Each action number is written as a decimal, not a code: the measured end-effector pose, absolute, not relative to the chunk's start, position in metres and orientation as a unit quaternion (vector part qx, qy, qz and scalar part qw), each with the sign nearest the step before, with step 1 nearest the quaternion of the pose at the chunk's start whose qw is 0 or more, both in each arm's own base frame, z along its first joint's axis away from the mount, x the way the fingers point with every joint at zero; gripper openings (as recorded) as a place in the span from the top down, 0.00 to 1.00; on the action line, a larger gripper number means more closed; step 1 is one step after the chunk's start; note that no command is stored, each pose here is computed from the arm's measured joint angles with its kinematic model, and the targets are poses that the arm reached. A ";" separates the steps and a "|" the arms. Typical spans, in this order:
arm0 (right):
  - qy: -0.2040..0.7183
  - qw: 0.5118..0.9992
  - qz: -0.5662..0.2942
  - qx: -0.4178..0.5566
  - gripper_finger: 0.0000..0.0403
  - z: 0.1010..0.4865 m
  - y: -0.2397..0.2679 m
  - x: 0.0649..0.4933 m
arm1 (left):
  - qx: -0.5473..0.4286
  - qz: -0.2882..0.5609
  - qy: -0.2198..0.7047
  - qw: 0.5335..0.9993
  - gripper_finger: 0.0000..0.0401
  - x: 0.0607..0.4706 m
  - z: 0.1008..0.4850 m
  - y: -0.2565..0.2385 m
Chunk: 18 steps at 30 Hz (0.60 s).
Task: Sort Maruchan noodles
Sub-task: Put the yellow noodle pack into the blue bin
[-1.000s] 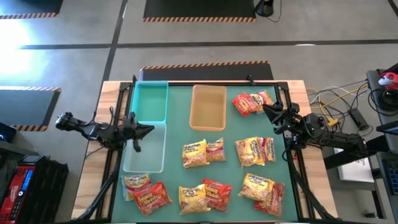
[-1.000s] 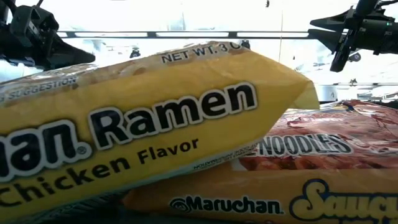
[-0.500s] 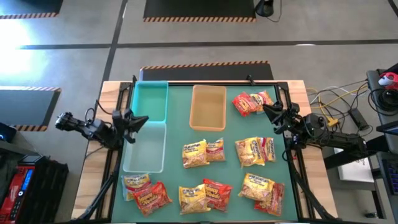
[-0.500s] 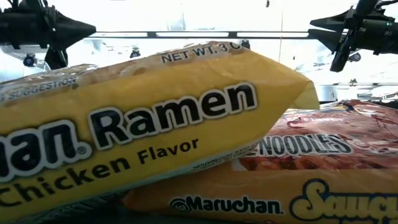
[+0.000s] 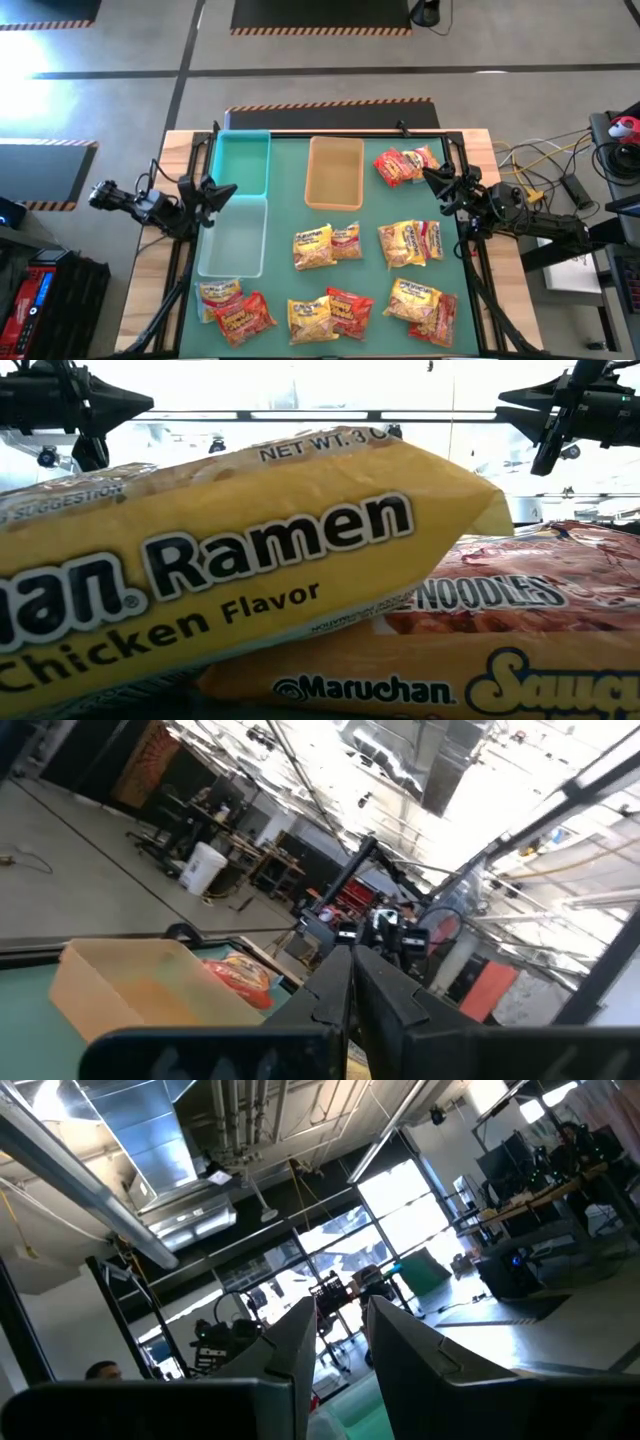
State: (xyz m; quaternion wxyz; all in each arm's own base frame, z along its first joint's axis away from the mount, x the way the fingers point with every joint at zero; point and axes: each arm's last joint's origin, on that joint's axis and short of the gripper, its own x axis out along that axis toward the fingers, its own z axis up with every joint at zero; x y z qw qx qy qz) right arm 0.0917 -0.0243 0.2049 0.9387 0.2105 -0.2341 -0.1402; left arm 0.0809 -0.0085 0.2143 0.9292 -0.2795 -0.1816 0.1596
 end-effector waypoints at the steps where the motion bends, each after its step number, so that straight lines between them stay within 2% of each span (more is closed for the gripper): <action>1: -0.234 0.939 -0.140 0.211 0.79 0.205 -0.024 0.092 | -0.280 0.161 -0.182 0.929 1.00 0.081 0.214 -0.008; 8: -0.234 0.939 -0.140 0.211 0.79 0.205 -0.024 0.092 | -0.282 0.162 -0.182 0.928 1.00 0.081 0.214 -0.008; 18: -0.234 0.939 -0.140 0.211 0.79 0.205 -0.024 0.092 | -0.344 0.164 -0.201 0.902 1.00 0.080 0.215 -0.007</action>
